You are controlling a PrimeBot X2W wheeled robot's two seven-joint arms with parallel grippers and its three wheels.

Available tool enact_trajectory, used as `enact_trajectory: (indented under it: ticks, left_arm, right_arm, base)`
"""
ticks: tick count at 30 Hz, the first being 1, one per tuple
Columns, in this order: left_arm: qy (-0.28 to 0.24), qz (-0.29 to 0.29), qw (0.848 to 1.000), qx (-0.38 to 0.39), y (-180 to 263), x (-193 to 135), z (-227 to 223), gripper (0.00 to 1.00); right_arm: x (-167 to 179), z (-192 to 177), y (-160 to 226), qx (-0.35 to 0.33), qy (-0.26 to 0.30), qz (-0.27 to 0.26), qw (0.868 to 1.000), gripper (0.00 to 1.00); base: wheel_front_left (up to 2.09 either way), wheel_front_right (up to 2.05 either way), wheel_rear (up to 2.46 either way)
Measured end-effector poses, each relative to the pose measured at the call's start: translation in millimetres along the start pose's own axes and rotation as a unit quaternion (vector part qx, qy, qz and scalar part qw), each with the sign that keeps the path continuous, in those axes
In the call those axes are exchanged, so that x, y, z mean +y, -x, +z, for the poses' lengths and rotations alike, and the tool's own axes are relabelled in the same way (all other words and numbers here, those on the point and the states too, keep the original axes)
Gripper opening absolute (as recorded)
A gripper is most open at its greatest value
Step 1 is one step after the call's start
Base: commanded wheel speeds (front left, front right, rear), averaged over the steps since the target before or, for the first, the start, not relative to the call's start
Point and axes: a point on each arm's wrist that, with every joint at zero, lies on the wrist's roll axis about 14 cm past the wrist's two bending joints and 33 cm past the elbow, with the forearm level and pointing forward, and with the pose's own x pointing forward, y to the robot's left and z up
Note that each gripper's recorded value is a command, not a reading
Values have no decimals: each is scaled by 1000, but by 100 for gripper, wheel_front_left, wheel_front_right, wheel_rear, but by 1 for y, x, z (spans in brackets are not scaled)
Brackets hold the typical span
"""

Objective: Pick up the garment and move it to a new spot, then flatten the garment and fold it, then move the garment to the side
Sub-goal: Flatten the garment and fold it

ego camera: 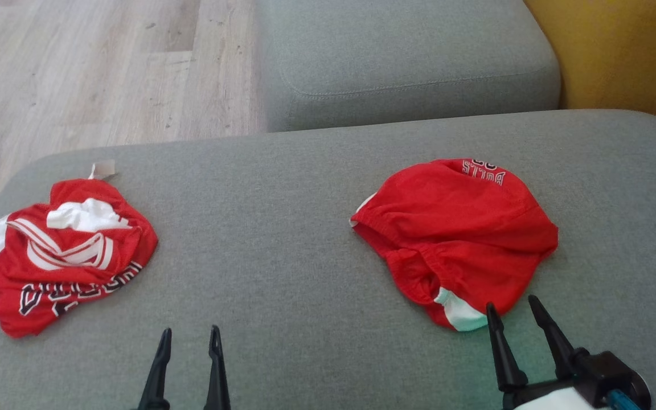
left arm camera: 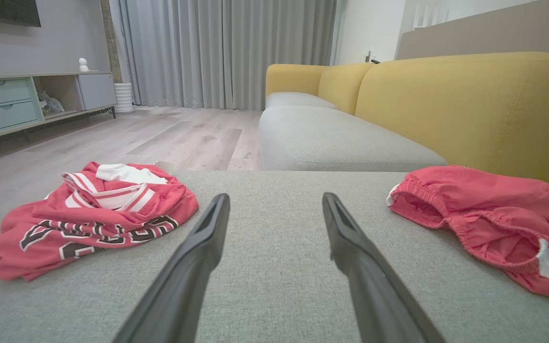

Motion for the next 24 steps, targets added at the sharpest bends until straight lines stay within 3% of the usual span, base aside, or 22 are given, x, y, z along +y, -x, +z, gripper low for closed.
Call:
enact_trajectory:
  ticks: [6,15,16,19,24]
  left_arm:
    - [-3,-27,1000,15,-2,-14,-9,100]
    - [8,-142,989,32,-25,-72,-17,100]
    - [13,-181,983,37,-33,-93,-19,100]
    - [13,-225,973,43,-38,-117,-23,100]
    - [1,-335,940,59,-46,-178,-33,100]
  right_arm:
    - [-2,0,0,1,-1,-4,1000,100]
    - [-13,11,-7,-17,-7,-23,1000,100]
    - [-18,16,-6,-24,-6,-33,999,100]
    - [-27,16,-1,-25,-4,-49,998,100]
    - [-46,11,13,-16,-6,-90,996,100]
  base:
    - [0,0,0]
    - [0,0,0]
    - [0,0,0]
    - [0,0,0]
    - [0,0,0]
